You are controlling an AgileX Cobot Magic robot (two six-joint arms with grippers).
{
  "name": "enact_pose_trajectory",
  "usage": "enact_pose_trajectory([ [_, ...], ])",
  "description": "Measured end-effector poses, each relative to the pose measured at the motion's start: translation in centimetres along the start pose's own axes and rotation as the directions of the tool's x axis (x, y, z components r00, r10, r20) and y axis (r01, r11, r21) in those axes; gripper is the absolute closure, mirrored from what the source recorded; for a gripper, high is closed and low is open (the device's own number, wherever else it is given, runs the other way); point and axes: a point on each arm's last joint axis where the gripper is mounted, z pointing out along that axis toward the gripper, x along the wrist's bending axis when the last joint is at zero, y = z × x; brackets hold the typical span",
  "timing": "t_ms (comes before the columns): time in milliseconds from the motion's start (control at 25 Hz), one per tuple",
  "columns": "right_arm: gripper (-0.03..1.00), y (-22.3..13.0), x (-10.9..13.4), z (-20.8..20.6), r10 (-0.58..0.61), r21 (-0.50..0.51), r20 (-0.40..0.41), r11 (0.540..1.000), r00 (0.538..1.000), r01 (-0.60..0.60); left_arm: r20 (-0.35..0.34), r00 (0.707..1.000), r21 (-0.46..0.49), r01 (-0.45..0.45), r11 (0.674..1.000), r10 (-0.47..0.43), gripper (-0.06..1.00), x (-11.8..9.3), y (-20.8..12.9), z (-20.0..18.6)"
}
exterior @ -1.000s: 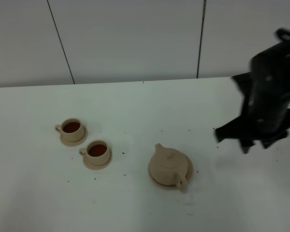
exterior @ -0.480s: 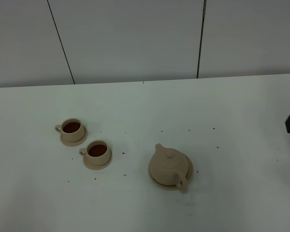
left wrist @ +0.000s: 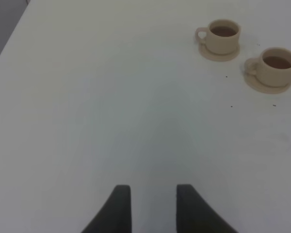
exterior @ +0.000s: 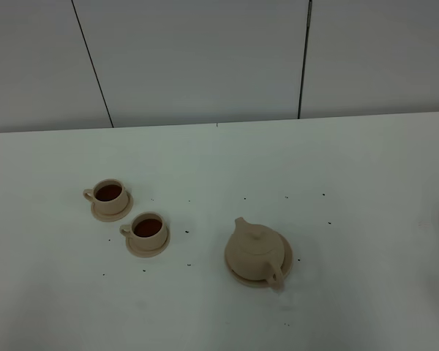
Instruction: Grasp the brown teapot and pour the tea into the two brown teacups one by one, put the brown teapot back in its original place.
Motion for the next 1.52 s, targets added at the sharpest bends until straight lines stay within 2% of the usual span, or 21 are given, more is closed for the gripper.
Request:
enact_pose_trajectory([
  [160, 0.57, -3.3, -0.4, -0.1, -0.044, -0.11, -0.009, 0.993, 0.999, 0.042, 0.0, 1.0, 0.0, -0.001, 1.0, 0.001, 0.65, 0.0, 0.0, 0.0],
  [280, 0.57, -4.4, -0.4, -0.9, -0.083, -0.235, -0.014, 0.969, 0.996, 0.078, 0.0, 1.0, 0.0, 0.0, 1.0, 0.0, 0.65, 0.0, 0.0, 0.0],
  [440, 0.57, -5.3, -0.5, -1.7, -0.101, -0.322, -0.014, 0.942, 0.995, 0.091, 0.0, 1.0, 0.0, 0.0, 1.0, 0.0, 0.65, 0.0, 0.0, 0.0],
  [840, 0.57, -6.7, -0.4, -2.9, -0.136, -0.436, -0.015, 0.892, 0.991, 0.116, 0.0, 1.0, 0.0, -0.001, 1.0, 0.001, 0.65, 0.0, 0.0, 0.0],
  [1320, 0.57, -9.8, -0.5, -4.3, -0.183, -0.621, -0.013, 0.772, 0.983, 0.135, 0.0, 1.0, 0.0, -0.001, 1.0, 0.001, 0.65, 0.0, 0.0, 0.0],
  [1520, 0.57, -9.9, -0.5, -4.3, -0.186, -0.626, -0.014, 0.768, 0.983, 0.136, 0.0, 1.0, 0.0, -0.001, 1.0, 0.001, 0.65, 0.0, 0.0, 0.0],
])
